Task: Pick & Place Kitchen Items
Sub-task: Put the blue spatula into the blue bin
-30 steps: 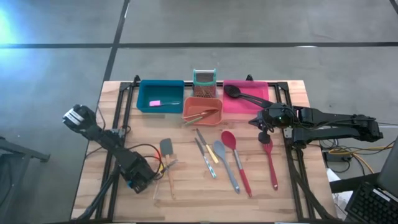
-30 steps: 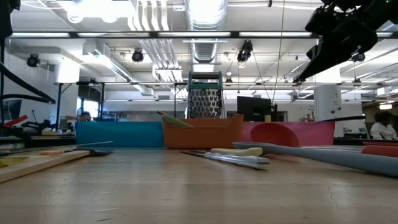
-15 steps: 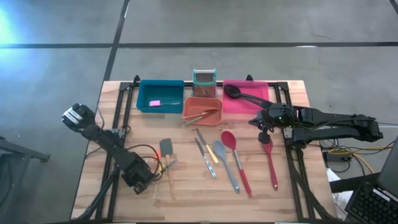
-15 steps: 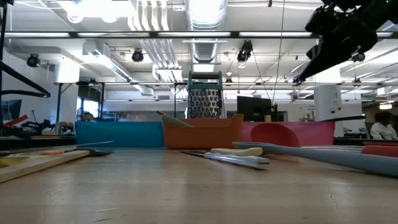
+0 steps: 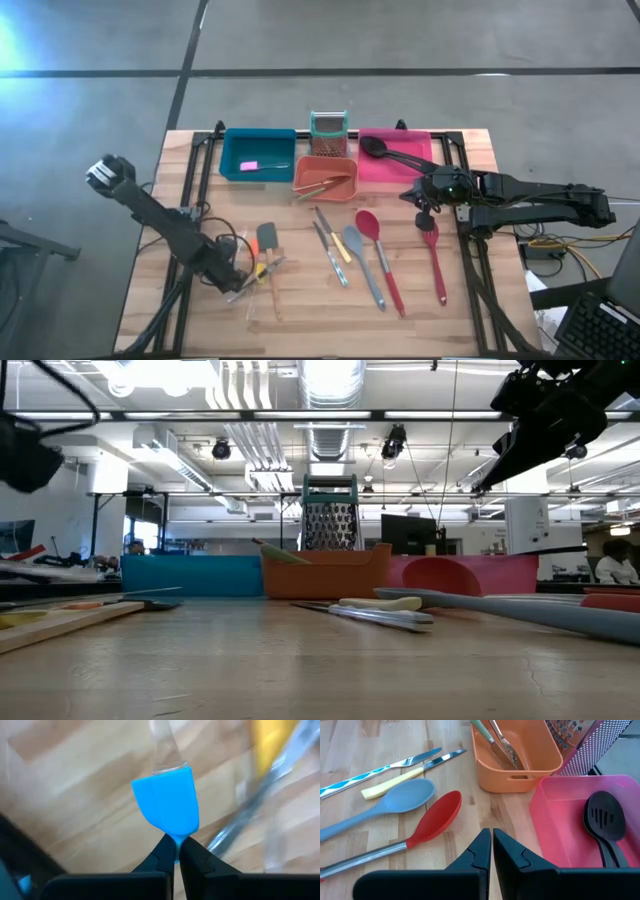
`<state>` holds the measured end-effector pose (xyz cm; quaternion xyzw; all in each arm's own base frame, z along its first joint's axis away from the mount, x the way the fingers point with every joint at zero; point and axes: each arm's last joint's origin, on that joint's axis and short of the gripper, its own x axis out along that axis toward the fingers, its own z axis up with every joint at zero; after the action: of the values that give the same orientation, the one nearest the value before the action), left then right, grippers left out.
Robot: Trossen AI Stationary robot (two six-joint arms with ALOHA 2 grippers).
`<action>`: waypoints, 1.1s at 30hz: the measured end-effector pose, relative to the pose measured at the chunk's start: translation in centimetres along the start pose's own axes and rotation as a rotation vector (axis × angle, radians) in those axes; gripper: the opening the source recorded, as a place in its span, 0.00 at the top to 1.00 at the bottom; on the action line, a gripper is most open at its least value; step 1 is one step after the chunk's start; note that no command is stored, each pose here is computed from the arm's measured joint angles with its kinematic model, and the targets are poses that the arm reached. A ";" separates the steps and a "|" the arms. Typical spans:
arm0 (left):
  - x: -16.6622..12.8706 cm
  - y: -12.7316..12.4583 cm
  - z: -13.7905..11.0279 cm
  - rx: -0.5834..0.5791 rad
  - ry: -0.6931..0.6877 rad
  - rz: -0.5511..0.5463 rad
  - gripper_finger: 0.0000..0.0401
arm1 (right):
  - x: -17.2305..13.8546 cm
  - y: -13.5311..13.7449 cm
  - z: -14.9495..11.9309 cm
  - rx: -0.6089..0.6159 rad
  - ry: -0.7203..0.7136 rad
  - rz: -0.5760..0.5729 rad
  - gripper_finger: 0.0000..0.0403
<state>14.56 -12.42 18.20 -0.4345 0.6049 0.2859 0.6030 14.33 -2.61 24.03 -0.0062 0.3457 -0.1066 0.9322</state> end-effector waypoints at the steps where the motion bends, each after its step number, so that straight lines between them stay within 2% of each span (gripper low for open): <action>1: -0.2 0.0 0.1 -0.008 -0.032 -0.017 0.97 | 0.0 0.0 0.0 0.000 0.000 0.000 0.97; 12: -1.4 0.4 1.7 -0.107 -0.297 -0.112 0.97 | 0.0 0.0 0.0 0.000 0.000 0.000 0.97; 19: -2.2 0.4 4.2 -0.193 -0.540 -0.146 0.97 | 0.0 0.0 0.0 0.000 0.000 0.000 0.97; 25: -3.4 0.3 8.0 -0.198 -0.657 -0.161 0.97 | 0.0 0.0 0.0 0.000 0.000 0.000 0.97; 30: -5.3 0.3 12.5 -0.130 -0.785 -0.208 0.97 | 0.0 0.0 0.0 0.000 0.000 0.000 0.97; 33: -6.7 1.2 15.5 -0.063 -0.823 -0.201 0.97 | 0.0 0.0 0.0 0.000 0.000 0.000 0.97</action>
<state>20.29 2.80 22.80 -0.3591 0.2594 0.3934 0.8056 14.33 -2.61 24.02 -0.0062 0.3459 -0.1065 0.9322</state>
